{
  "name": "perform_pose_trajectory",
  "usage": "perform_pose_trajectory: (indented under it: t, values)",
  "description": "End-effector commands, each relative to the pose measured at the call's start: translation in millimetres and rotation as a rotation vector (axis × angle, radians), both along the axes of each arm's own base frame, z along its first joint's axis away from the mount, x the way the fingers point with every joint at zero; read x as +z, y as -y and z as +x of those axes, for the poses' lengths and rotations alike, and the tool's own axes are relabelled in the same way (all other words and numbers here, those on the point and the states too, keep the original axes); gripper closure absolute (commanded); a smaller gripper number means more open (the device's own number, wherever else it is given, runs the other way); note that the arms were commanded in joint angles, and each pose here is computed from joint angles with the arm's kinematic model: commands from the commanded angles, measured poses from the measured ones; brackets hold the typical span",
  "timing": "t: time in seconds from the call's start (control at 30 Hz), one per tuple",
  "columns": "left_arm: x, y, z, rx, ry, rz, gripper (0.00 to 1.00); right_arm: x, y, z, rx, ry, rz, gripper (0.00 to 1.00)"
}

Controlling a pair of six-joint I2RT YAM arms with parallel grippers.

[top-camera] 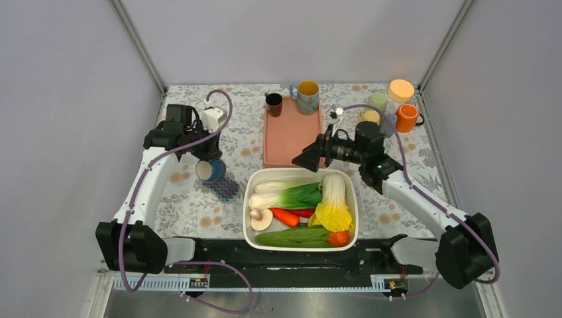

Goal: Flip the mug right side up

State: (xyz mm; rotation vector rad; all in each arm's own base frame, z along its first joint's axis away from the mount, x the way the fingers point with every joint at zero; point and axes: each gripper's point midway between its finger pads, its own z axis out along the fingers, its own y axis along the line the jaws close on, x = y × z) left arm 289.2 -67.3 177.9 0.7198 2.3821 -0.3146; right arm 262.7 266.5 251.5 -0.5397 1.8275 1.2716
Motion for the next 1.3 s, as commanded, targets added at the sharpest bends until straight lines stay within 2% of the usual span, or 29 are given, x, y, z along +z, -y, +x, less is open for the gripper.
perform_pose_trajectory:
  t: [0.0, 0.13, 0.23, 0.43, 0.6, 0.73, 0.8, 0.87, 0.93, 1.0, 1.07, 1.1, 1.2, 1.23, 1.27]
  values:
    - [78, 42, 29, 0.009, 0.136, -0.291, 1.0, 35, -45, -2, 0.09, 0.017, 0.179, 0.01]
    - [127, 67, 28, -0.046, 0.176, -0.455, 1.0, 40, -71, 8, 0.103, -0.023, 0.246, 0.0]
    - [159, 89, 16, -0.14, 0.19, -0.567, 1.0, 59, -90, 1, 0.159, 0.009, 0.336, 0.01]
    - [186, 117, -2, -0.263, 0.208, -0.62, 1.0, 74, -114, -10, 0.227, 0.017, 0.405, 0.0]
    - [194, 132, -12, -0.316, 0.17, -0.665, 1.0, 76, -131, -22, 0.285, 0.003, 0.41, 0.02]
    - [203, 142, -20, -0.34, 0.145, -0.715, 1.0, 82, -142, -38, 0.361, -0.025, 0.441, 0.09]
    - [206, 146, -22, -0.347, 0.134, -0.749, 1.0, 93, -145, -50, 0.419, -0.014, 0.466, 0.2]
    - [208, 148, -21, -0.346, 0.136, -0.77, 1.0, 106, -145, -59, 0.451, 0.016, 0.489, 0.42]
    - [206, 148, -18, -0.342, 0.139, -0.769, 1.0, 114, -142, -62, 0.45, 0.05, 0.505, 0.75]
    - [201, 147, -16, -0.332, 0.139, -0.76, 1.0, 113, -139, -58, 0.403, 0.089, 0.489, 0.97]
    - [195, 142, -11, -0.291, 0.141, -0.738, 0.98, 99, -139, -49, 0.341, 0.11, 0.399, 1.0]
    - [193, 137, -6, -0.257, 0.152, -0.721, 0.84, 89, -138, -43, 0.305, 0.109, 0.332, 1.0]
    - [186, 107, 20, -0.078, 0.229, -0.633, 0.12, 63, -128, -17, 0.171, 0.171, 0.101, 1.0]
    - [183, 93, 30, -0.01, 0.254, -0.596, 0.02, 55, -122, -7, 0.121, 0.201, 0.011, 1.0]
    - [182, 77, 40, 0.056, 0.28, -0.554, 0.01, 45, -114, 4, 0.075, 0.22, -0.084, 1.0]
